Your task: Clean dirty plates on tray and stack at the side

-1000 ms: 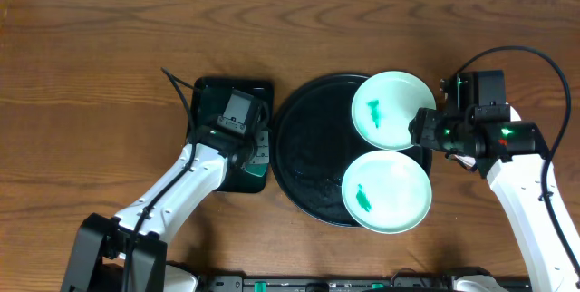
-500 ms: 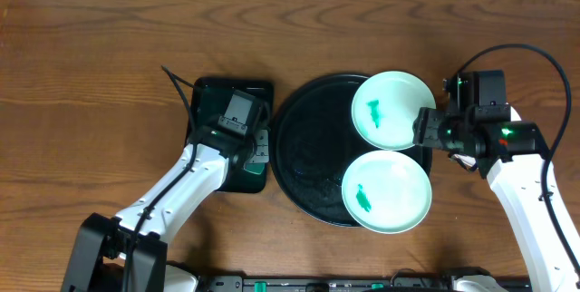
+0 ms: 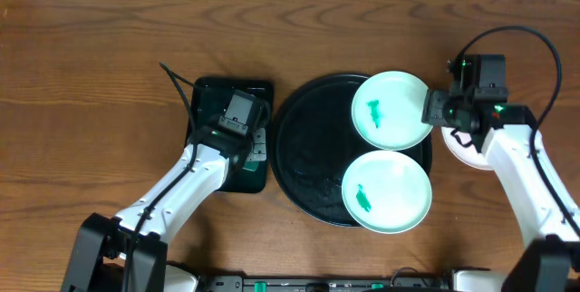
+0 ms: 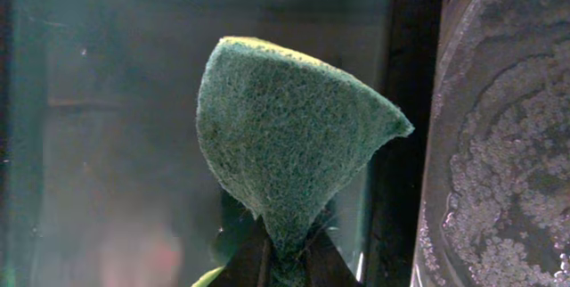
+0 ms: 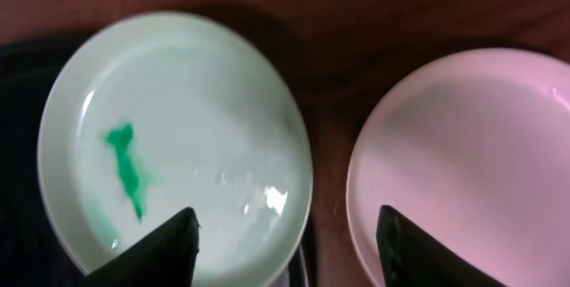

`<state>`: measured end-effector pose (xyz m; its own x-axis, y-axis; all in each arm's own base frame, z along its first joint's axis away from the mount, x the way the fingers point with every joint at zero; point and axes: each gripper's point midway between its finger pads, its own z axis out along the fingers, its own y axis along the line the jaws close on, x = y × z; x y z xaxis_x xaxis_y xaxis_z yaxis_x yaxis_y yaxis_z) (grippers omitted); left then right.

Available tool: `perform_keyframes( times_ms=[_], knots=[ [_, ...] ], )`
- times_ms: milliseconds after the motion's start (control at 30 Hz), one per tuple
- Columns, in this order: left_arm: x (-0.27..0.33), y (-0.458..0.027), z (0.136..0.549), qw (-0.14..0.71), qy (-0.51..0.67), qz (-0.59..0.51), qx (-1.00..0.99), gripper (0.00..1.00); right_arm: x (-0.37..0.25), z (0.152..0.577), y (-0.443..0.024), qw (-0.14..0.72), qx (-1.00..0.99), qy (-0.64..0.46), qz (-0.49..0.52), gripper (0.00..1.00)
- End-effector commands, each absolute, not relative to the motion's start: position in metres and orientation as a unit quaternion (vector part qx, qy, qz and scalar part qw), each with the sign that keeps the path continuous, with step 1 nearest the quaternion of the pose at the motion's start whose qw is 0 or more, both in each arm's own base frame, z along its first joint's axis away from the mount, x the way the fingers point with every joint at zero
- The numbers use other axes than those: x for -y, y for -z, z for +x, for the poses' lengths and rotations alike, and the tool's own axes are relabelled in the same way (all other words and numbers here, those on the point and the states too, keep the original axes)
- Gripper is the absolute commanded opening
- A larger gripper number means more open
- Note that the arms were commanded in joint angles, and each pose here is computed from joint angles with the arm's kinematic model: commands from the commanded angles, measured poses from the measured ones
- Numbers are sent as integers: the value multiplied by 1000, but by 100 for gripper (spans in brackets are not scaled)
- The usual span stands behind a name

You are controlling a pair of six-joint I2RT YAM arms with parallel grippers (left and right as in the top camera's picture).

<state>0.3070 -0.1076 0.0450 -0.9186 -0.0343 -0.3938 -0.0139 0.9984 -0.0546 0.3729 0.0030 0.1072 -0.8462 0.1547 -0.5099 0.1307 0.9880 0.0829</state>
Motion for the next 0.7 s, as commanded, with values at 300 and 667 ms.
perform_keyframes(
  times_ms=[300, 667],
  knots=[
    [104, -42, 305, 201, 11, -5, -980, 8, 4, 390, -78, 258, -965, -8, 55, 45],
    [103, -42, 305, 201, 11, -5, -980, 9, 4, 385, -49, 217, -975, -6, 56, 35]
  ],
)
